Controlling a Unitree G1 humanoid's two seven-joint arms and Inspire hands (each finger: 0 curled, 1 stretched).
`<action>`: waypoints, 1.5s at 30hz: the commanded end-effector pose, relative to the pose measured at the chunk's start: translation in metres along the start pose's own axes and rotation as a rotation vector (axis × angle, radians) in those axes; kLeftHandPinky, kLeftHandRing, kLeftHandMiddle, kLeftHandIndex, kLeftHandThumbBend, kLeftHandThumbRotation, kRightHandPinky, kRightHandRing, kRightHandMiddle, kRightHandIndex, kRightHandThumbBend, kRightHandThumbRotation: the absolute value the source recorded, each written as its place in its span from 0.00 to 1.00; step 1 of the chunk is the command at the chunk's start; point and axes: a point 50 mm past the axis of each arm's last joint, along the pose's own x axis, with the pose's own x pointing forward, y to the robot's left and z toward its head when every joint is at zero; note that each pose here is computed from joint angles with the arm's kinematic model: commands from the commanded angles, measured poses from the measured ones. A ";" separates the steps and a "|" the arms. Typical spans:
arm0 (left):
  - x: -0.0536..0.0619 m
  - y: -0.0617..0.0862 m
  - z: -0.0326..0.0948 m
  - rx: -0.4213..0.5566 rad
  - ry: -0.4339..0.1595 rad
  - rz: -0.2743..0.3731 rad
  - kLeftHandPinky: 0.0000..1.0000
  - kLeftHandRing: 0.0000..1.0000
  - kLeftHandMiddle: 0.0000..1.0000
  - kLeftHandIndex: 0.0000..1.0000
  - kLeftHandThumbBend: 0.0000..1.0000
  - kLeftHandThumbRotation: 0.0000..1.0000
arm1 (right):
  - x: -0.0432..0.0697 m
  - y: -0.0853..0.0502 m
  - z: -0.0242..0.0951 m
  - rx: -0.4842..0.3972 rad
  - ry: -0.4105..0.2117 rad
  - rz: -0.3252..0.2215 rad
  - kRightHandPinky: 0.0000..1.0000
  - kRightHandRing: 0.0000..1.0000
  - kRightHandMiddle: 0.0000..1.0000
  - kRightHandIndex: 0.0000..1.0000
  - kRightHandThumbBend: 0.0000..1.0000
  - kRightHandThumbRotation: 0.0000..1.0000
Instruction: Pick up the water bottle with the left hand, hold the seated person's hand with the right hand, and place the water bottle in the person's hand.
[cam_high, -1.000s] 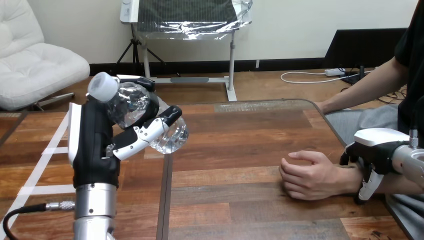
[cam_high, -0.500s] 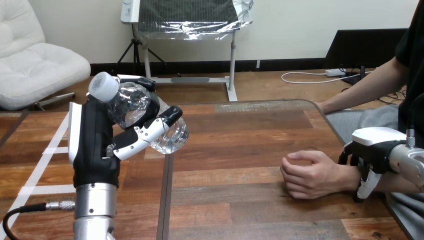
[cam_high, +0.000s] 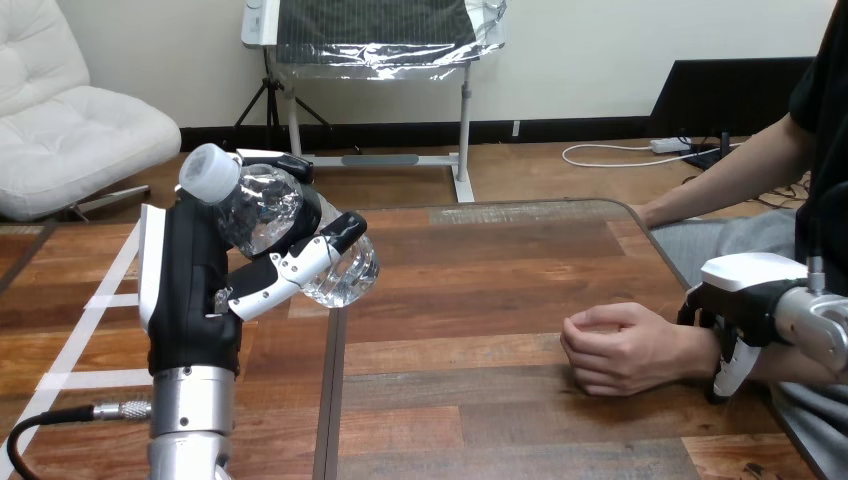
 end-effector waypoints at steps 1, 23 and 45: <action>0.014 -0.001 0.024 -0.016 -0.131 0.003 0.42 0.42 0.46 0.51 0.64 0.00 | 0.010 0.046 0.024 -0.047 -0.041 0.150 0.79 0.85 0.86 0.82 0.66 0.06; 0.015 0.000 0.025 -0.012 -0.129 0.010 0.42 0.42 0.45 0.50 0.64 0.00 | 0.009 0.051 0.030 -0.030 -0.096 0.130 0.68 0.73 0.77 0.78 0.67 0.06; 0.015 0.001 0.025 -0.011 -0.122 0.015 0.42 0.42 0.45 0.50 0.65 0.00 | 0.010 0.057 0.032 0.035 -0.102 0.022 0.38 0.46 0.55 0.61 0.68 0.00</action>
